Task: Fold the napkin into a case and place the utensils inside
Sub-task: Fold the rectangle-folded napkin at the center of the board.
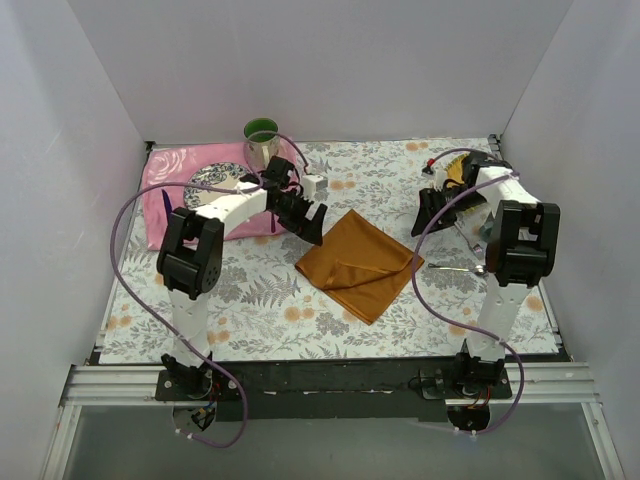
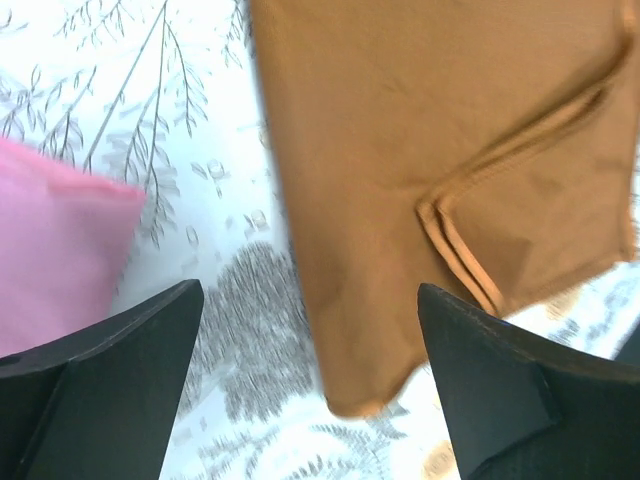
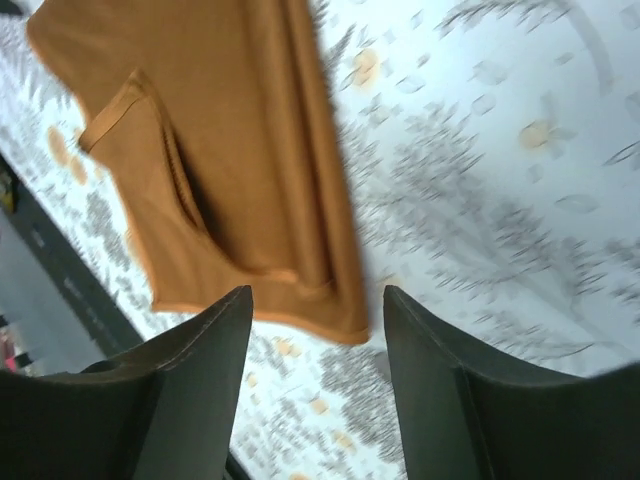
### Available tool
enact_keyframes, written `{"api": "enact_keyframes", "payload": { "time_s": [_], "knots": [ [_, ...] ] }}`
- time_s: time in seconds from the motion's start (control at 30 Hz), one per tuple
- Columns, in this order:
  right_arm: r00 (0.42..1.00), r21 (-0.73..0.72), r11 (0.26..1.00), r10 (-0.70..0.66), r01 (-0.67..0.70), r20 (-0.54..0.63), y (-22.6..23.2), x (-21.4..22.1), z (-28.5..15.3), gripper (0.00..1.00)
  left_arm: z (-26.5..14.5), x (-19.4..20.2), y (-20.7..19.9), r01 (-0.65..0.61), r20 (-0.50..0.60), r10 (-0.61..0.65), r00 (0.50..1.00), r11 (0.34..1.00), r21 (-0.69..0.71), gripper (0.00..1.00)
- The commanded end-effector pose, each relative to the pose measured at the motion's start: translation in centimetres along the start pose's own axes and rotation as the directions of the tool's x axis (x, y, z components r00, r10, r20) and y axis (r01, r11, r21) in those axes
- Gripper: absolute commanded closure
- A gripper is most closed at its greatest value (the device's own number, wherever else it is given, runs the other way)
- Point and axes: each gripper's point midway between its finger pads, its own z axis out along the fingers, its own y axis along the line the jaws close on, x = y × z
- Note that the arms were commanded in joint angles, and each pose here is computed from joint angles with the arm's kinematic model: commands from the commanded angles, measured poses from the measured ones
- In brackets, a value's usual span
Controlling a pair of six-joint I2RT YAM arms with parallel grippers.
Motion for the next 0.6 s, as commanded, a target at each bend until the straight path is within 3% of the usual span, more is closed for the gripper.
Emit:
{"api": "enact_keyframes", "payload": {
  "time_s": [0.0, 0.2, 0.27, 0.5, 0.57],
  "knots": [
    [0.999, 0.035, 0.999, 0.021, -0.020, -0.029, -2.1, -0.7, 1.8, 0.41, -6.0, -3.5, -3.8, -0.045, 0.166, 0.035, 0.986, 0.997, 0.062, 0.11],
    [0.991, -0.059, 0.995, 0.075, -0.082, -0.114, -1.2, 2.8, 3.9, 0.61, -8.9, -2.0, -4.1, 0.047, 0.206, -0.060, 0.977, 0.997, 0.069, 0.10],
    [0.986, -0.102, 0.989, 0.092, -0.107, -0.139, -0.1, 4.7, 4.3, 0.64, -10.0, -1.2, -3.8, 0.064, 0.220, -0.073, 0.973, 0.997, 0.050, 0.02],
    [0.966, -0.241, 0.955, 0.117, -0.173, -0.231, 6.4, 9.9, 6.0, 0.64, -13.5, 0.1, -2.3, 0.174, 0.305, -0.193, 0.933, 0.981, 0.089, 0.02],
    [0.965, -0.275, 0.948, 0.091, -0.160, -0.247, 8.2, 10.6, 7.0, 0.59, -14.3, -0.3, -1.7, 0.185, 0.338, -0.201, 0.920, 0.979, 0.079, 0.02]
  ]
}}
